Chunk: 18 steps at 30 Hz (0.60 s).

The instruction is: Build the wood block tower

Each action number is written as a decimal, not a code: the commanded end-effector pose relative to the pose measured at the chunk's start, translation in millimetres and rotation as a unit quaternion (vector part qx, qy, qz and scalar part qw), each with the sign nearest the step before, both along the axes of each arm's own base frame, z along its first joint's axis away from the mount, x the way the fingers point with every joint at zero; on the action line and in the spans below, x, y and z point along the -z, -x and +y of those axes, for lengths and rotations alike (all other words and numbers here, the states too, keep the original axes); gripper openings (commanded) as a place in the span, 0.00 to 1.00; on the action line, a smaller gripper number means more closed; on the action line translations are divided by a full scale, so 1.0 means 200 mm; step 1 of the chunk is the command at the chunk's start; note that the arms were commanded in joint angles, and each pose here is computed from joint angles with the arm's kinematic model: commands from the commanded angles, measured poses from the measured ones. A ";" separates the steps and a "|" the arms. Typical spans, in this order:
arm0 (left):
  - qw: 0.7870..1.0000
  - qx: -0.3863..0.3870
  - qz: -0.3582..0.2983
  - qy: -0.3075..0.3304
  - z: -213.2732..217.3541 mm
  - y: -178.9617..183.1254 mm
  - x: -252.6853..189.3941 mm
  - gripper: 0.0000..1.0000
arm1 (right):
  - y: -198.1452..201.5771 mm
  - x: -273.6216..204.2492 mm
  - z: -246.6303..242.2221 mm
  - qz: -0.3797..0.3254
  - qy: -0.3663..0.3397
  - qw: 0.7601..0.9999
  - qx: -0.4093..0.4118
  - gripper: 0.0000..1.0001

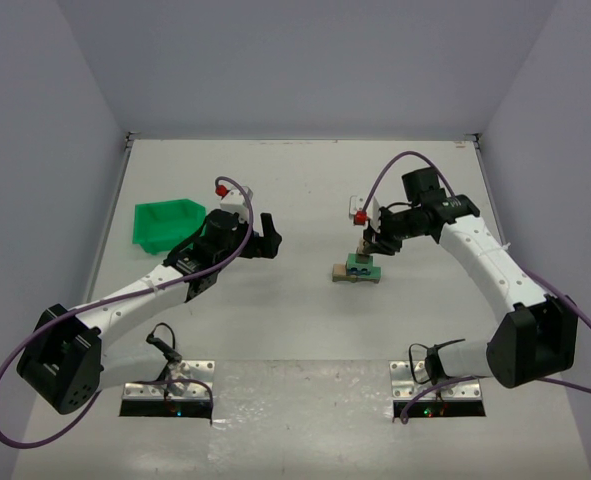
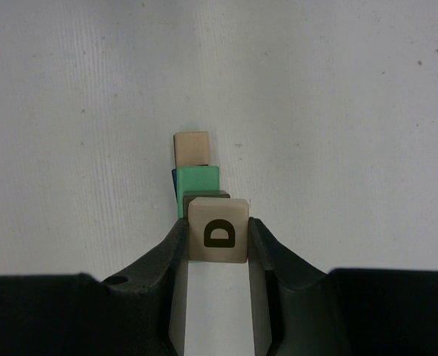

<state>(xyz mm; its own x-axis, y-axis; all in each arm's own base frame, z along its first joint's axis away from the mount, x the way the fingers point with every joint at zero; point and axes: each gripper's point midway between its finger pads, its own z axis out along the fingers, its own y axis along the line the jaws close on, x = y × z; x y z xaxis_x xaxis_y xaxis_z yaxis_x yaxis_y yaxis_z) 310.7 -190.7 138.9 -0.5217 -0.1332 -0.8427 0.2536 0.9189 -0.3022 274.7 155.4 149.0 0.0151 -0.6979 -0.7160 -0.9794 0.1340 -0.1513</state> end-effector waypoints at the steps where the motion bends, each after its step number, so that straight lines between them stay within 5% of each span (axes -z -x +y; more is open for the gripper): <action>1: 0.999 0.011 -0.034 0.017 -0.05 -0.04 -0.11 1.00 | -0.01 -0.02 0.02 -0.012 -0.014 1.000 -0.013 0.20; 18: 0.999 0.018 -0.034 0.018 -0.06 -0.04 -0.11 1.00 | 0.02 -0.01 0.02 0.000 -0.013 1.000 -0.026 0.23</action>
<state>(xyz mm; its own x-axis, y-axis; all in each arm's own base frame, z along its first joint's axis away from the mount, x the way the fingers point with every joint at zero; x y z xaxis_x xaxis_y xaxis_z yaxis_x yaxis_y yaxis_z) 310.1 -192.7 139.7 -0.5227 -0.1326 -0.8421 0.2634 0.9144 -0.3075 269.0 156.4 147.4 0.0262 -0.6952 -0.7184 -0.9844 0.1070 -0.1394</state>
